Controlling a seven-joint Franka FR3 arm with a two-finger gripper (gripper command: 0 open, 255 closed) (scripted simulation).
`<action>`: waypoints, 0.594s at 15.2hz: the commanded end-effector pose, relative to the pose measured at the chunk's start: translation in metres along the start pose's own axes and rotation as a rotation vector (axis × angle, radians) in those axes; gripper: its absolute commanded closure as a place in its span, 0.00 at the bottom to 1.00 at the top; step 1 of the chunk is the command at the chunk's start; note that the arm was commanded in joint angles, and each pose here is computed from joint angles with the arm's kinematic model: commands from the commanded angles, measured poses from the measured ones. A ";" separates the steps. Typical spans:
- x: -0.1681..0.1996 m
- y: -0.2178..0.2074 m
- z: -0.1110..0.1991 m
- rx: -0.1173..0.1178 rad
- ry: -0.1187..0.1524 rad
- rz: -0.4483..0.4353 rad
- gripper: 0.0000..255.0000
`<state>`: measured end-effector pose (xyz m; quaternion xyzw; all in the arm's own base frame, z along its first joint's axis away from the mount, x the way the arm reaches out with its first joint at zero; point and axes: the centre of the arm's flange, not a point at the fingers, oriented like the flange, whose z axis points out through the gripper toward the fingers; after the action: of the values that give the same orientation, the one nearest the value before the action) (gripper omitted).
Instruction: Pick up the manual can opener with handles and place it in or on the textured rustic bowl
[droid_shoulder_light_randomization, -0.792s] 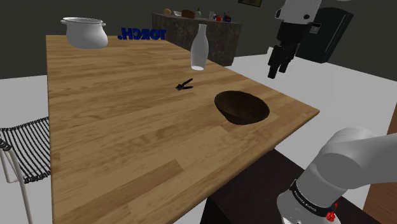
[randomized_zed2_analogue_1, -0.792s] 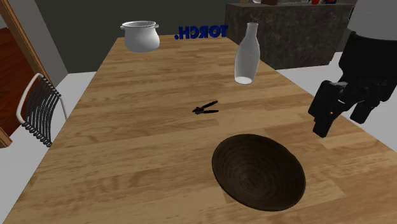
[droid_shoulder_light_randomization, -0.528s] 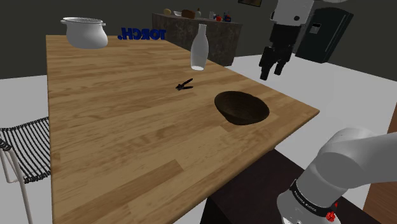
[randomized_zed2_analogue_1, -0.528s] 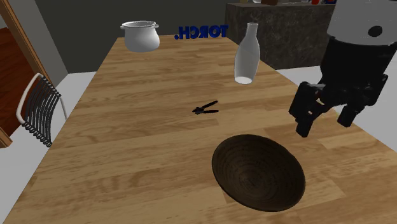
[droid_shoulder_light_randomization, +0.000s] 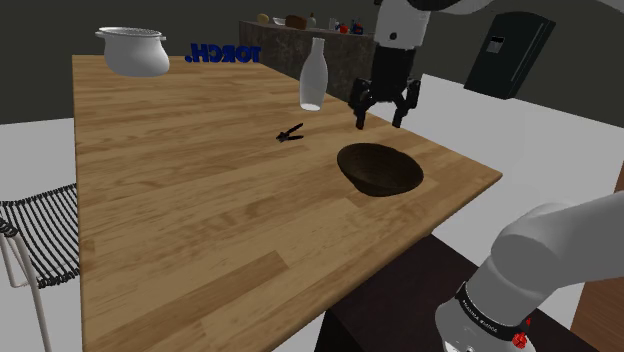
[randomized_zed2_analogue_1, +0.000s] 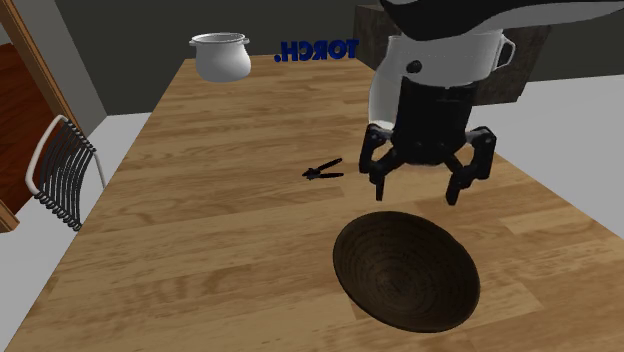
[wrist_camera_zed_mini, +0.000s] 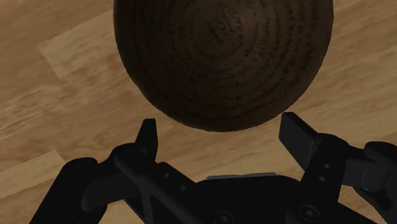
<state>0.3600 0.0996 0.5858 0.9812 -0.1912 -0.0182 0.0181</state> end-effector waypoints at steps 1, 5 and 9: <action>0.011 -0.020 0.008 0.007 -0.005 0.110 0.00; 0.042 -0.061 0.019 0.018 -0.014 0.311 0.00; 0.080 -0.094 0.030 0.029 -0.022 0.512 0.00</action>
<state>0.4546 0.1527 0.5536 0.9134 -0.4065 -0.0202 0.0080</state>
